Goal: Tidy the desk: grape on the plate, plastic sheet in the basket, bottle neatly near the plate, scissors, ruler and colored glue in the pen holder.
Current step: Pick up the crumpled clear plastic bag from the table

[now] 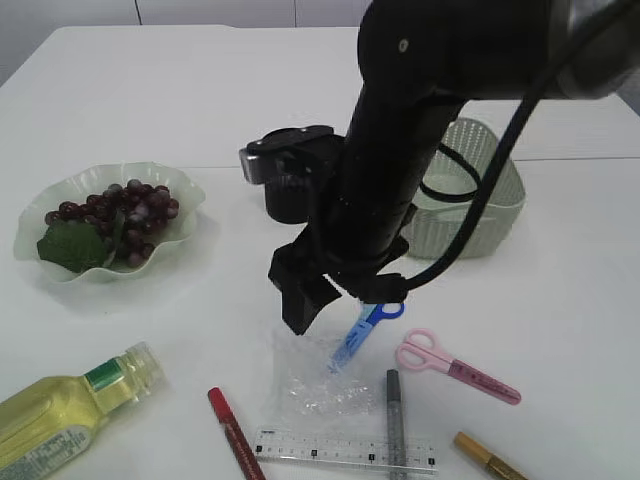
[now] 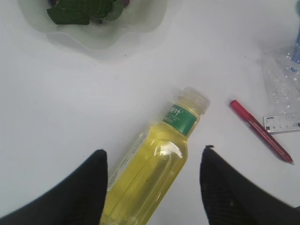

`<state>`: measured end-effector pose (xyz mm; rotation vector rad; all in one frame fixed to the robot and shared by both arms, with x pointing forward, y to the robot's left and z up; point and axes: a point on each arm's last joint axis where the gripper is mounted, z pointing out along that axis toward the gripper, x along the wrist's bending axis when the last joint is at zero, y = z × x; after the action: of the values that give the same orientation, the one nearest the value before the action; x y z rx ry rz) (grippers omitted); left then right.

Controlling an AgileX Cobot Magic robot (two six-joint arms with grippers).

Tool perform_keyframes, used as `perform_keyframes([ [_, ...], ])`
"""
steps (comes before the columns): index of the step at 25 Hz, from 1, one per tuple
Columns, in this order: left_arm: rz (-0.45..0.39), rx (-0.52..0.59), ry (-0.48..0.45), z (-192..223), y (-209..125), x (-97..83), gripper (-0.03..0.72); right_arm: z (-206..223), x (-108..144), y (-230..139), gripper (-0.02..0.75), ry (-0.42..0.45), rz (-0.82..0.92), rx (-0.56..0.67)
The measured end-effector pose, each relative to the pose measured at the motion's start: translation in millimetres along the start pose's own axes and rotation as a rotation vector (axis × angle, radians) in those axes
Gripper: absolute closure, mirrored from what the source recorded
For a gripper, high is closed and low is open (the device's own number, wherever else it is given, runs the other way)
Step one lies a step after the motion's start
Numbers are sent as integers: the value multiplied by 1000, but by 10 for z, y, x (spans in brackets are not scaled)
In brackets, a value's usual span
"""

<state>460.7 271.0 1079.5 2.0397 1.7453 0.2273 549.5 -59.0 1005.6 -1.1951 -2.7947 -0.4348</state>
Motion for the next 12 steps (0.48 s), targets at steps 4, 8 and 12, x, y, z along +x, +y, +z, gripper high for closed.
perform_keyframes([
  [4, -1, -11, 0, 0, 10, 0, 229, 177, 59, 21, 136, 20, -9, 29],
  [8, -5, -24, -3, 0, 22, -2, 230, 224, 95, 85, 130, 8, -22, -27],
  [12, -8, -29, -6, 0, 26, -6, 230, 248, 84, 120, 130, 2, -36, -60],
])
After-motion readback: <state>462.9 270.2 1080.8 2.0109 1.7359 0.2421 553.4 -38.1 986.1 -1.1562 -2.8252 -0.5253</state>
